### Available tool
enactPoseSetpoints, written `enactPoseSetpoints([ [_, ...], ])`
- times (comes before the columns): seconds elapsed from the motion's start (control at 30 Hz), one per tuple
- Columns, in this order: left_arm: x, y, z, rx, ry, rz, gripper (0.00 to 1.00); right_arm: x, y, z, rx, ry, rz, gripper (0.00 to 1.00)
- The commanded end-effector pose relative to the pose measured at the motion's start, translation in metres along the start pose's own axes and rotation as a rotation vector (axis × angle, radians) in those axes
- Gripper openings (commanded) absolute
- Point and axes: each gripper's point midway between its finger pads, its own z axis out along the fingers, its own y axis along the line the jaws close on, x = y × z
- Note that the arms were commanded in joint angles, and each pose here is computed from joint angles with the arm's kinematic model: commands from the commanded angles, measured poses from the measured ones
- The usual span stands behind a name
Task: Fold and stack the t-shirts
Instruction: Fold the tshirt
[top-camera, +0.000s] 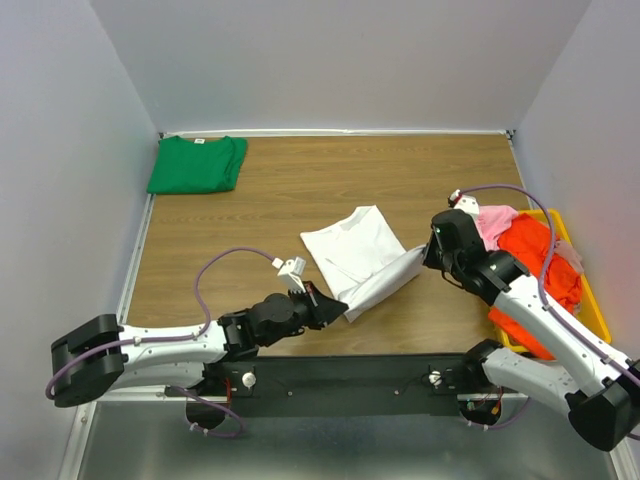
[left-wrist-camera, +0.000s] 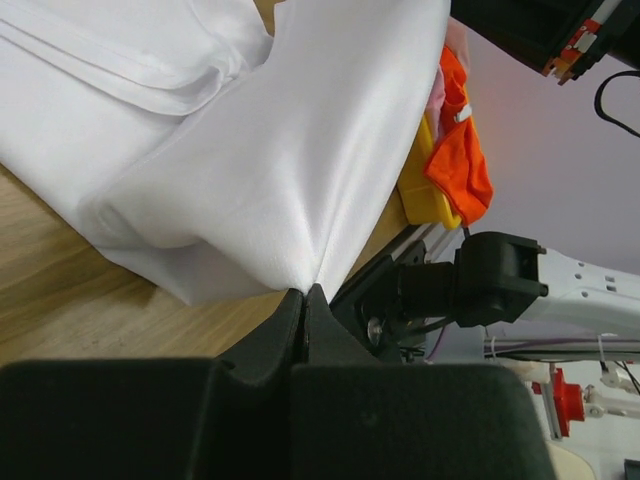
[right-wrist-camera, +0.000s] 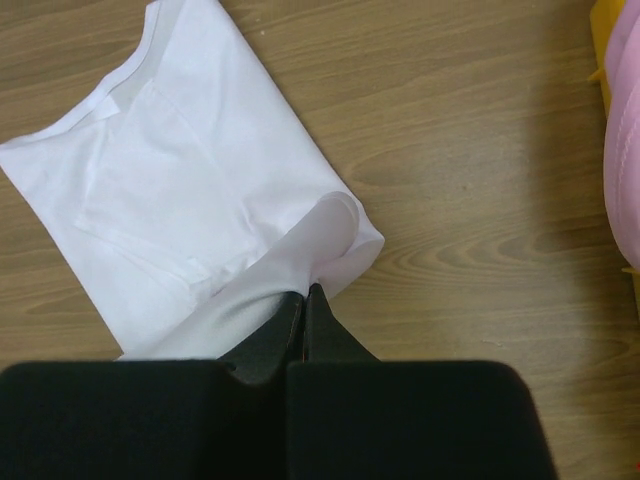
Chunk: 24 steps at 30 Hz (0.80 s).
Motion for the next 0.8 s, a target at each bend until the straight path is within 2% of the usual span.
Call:
enactPoseSetpoints([
  [0.0, -0.006, 0.006, 0.005, -0.001, -0.013, 0.013, 0.00, -0.033, 0.000, 0.001, 0.044, -0.105, 0.005, 0.00],
  [0.23, -0.036, 0.016, 0.004, -0.007, -0.076, 0.027, 0.00, -0.048, 0.008, 0.013, 0.068, -0.118, -0.017, 0.00],
  [0.7, -0.069, 0.044, 0.026, -0.037, -0.058, 0.084, 0.00, -0.079, 0.036, 0.063, 0.138, -0.141, -0.093, 0.01],
  [0.77, -0.082, 0.051, 0.027, -0.053, -0.086, 0.082, 0.00, -0.081, 0.040, 0.072, 0.143, -0.137, -0.106, 0.00],
])
